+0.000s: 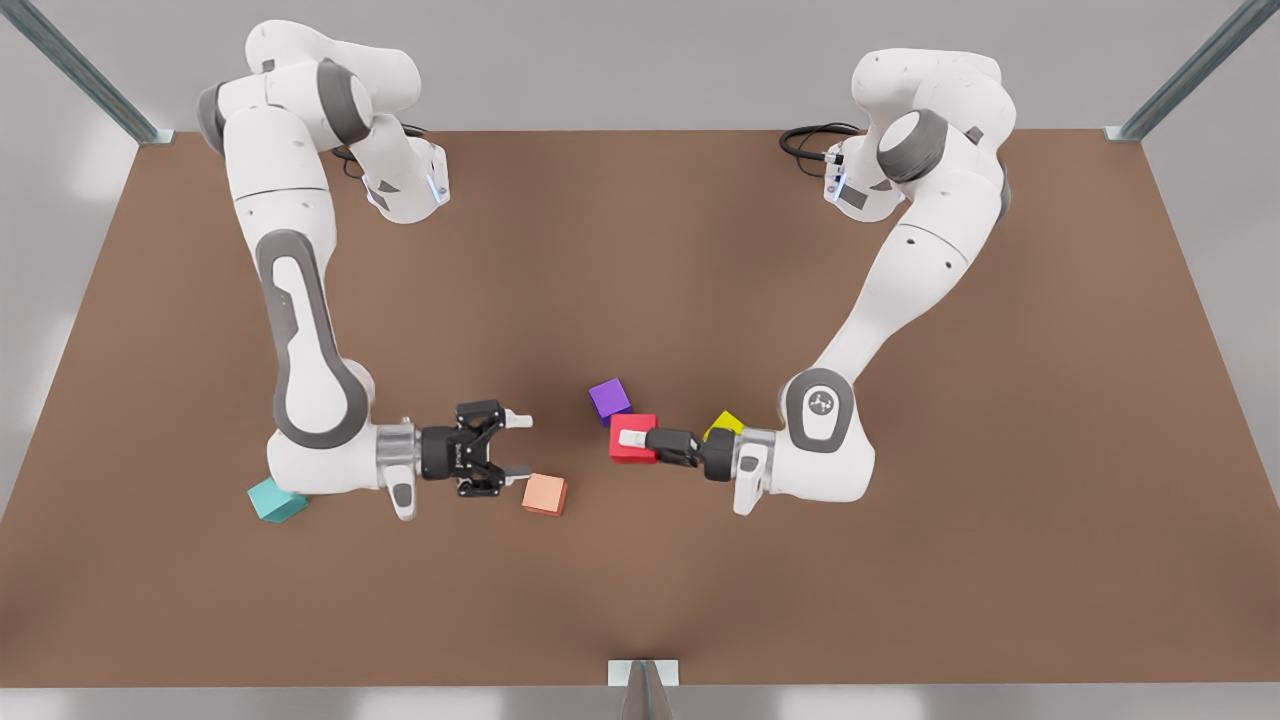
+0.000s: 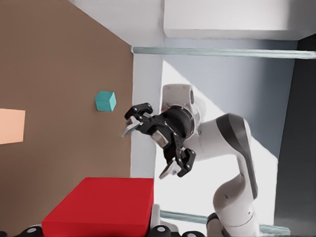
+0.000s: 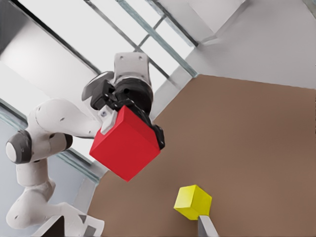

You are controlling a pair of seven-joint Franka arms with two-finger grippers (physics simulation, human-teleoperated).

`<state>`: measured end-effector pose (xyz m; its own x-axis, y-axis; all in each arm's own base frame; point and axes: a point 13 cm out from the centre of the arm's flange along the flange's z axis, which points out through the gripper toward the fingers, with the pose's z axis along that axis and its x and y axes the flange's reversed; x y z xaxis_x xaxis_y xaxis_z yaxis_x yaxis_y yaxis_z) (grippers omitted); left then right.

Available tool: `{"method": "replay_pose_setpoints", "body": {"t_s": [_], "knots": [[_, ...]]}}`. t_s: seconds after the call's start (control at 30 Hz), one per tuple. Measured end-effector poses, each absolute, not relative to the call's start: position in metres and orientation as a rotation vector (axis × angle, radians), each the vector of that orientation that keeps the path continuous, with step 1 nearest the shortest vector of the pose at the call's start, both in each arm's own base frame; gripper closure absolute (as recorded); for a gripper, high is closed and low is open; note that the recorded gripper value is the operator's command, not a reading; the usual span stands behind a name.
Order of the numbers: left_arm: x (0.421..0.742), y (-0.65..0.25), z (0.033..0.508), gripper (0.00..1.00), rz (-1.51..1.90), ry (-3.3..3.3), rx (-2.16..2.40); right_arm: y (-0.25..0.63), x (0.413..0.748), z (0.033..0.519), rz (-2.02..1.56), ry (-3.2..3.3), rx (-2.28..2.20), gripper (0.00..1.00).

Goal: Pick up red wooden cube and pass to hand red wooden cube and place in blue wooden cube

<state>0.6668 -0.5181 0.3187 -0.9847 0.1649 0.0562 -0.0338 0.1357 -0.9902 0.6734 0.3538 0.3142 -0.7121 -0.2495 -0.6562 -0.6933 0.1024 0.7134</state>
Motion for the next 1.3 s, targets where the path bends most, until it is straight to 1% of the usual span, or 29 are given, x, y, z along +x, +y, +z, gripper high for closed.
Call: {"method": "replay_pose_setpoints", "body": {"t_s": [0.2, 0.23, 0.33, 0.47, 0.8, 1.3], "knots": [[0.666, -0.521, 0.319, 0.33, 2.069, -2.252, -0.235, 0.377, 0.687, 0.308, 1.522, 1.803, -0.974, 0.00], [0.666, -0.521, 0.319, 0.31, 2.083, -2.252, -0.249, 0.381, 0.687, 0.308, 1.507, 1.774, -0.983, 0.00], [0.667, -0.522, 0.320, 0.34, 2.117, -2.257, -0.290, 0.392, 0.688, 0.301, 1.472, 1.705, -1.000, 0.00], [0.667, -0.522, 0.320, 0.34, 2.150, -2.264, -0.333, 0.400, 0.690, 0.302, 1.422, 1.620, -1.031, 0.00], [0.668, -0.521, 0.316, 0.34, 2.186, -2.284, -0.395, 0.425, 0.674, 0.315, 1.345, 1.446, -1.134, 0.00], [0.666, -0.524, 0.310, 0.34, 2.176, -2.276, -0.373, 0.445, 0.664, 0.319, 1.265, 1.291, -1.203, 0.00]]}}
